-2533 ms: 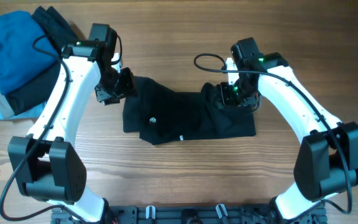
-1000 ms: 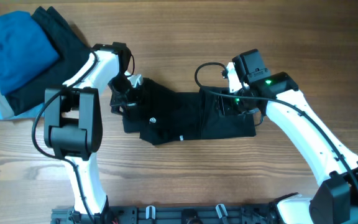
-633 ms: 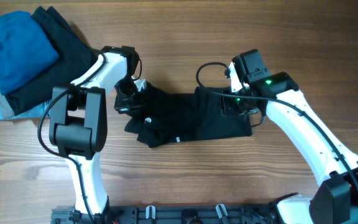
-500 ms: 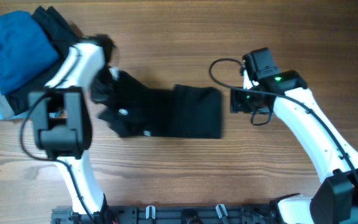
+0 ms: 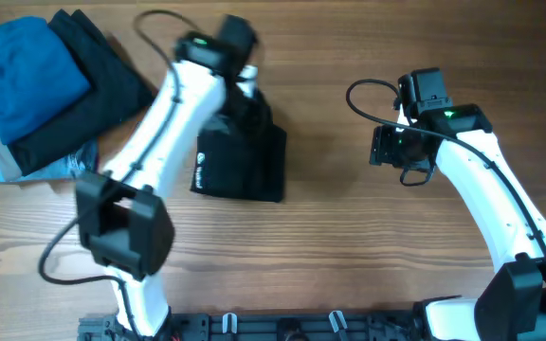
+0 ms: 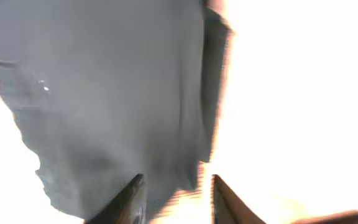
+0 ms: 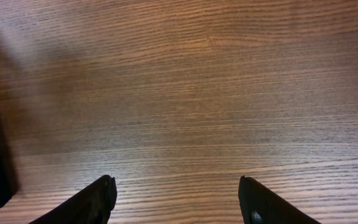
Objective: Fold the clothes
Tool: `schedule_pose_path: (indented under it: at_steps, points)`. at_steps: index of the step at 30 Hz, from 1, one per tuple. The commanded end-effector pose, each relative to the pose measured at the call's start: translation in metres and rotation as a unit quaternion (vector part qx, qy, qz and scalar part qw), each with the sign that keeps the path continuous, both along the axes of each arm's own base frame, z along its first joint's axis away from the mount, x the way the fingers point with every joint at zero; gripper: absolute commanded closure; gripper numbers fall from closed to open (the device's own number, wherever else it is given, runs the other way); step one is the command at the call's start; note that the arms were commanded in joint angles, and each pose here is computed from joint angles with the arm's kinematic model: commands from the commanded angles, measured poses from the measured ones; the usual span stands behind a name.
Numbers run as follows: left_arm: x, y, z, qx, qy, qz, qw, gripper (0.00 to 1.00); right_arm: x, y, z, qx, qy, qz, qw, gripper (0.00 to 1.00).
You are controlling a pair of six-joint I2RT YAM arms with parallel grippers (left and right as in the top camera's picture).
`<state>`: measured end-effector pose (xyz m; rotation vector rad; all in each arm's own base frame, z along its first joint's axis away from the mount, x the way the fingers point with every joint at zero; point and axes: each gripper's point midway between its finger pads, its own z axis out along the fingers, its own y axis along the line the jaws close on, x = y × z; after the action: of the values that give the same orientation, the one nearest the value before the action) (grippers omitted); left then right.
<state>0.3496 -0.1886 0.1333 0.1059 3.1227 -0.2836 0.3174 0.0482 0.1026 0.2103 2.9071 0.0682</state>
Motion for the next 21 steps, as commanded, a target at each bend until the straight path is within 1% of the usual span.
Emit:
schedule_pose_path:
  at_steps: [1, 2, 3, 5, 6, 7, 9, 11, 12, 14, 17, 19, 21]
  points:
    - [-0.023, -0.038, -0.020, 0.038, 0.013, -0.060, 0.997, 0.50, 0.003, -0.002, 0.005, -0.007, -0.007, 0.003, 1.000, 0.32]
    - [-0.029, -0.046, -0.023, 0.040, 0.016, -0.072, 0.997, 0.48, 0.003, -0.002, 0.005, -0.007, -0.007, 0.003, 1.000, 0.31]
    - [-0.032, -0.052, -0.022, 0.039, 0.014, -0.085, 0.996, 0.48, 0.003, -0.002, 0.005, -0.006, -0.006, 0.003, 1.000, 0.31]
    - [-0.026, -0.047, -0.010, 0.040, -0.007, -0.082, 0.996, 0.51, 0.003, 0.005, 0.005, 0.011, -0.007, 0.015, 1.000, 0.27]
    - [-0.019, -0.038, 0.000, 0.041, -0.023, -0.070, 0.996, 0.51, 0.004, 0.016, 0.006, 0.039, -0.009, 0.043, 0.998, 0.27]
    - [-0.007, -0.020, 0.016, 0.037, -0.047, -0.043, 0.997, 0.51, 0.004, 0.036, 0.010, 0.087, -0.015, 0.085, 0.992, 0.26]
    - [0.011, 0.014, 0.038, 0.025, -0.074, 0.016, 0.997, 0.50, 0.005, 0.058, 0.017, 0.146, -0.026, 0.124, 0.981, 0.26]
    - [0.031, 0.052, 0.051, 0.010, -0.090, 0.095, 0.991, 0.47, 0.007, 0.084, 0.028, 0.208, -0.044, 0.160, 0.964, 0.26]
    - [0.038, 0.066, 0.053, -0.007, -0.088, 0.124, 0.988, 0.44, 0.009, 0.097, 0.034, 0.235, -0.055, 0.177, 0.954, 0.26]
    - [0.054, 0.085, 0.050, -0.046, -0.083, 0.157, 0.983, 0.42, 0.013, 0.128, 0.042, 0.274, -0.075, 0.218, 0.934, 0.25]
    - [0.074, 0.101, 0.030, -0.049, -0.085, 0.155, 0.983, 0.37, 0.008, 0.161, 0.032, 0.278, -0.070, 0.261, 0.922, 0.23]
    - [0.082, 0.102, 0.013, -0.044, -0.079, 0.139, 0.986, 0.36, 0.001, 0.182, 0.017, 0.279, -0.052, 0.285, 0.916, 0.23]
    - [0.086, 0.096, -0.018, -0.046, -0.052, 0.103, 0.992, 0.35, -0.005, 0.201, -0.012, 0.278, -0.019, 0.297, 0.913, 0.23]
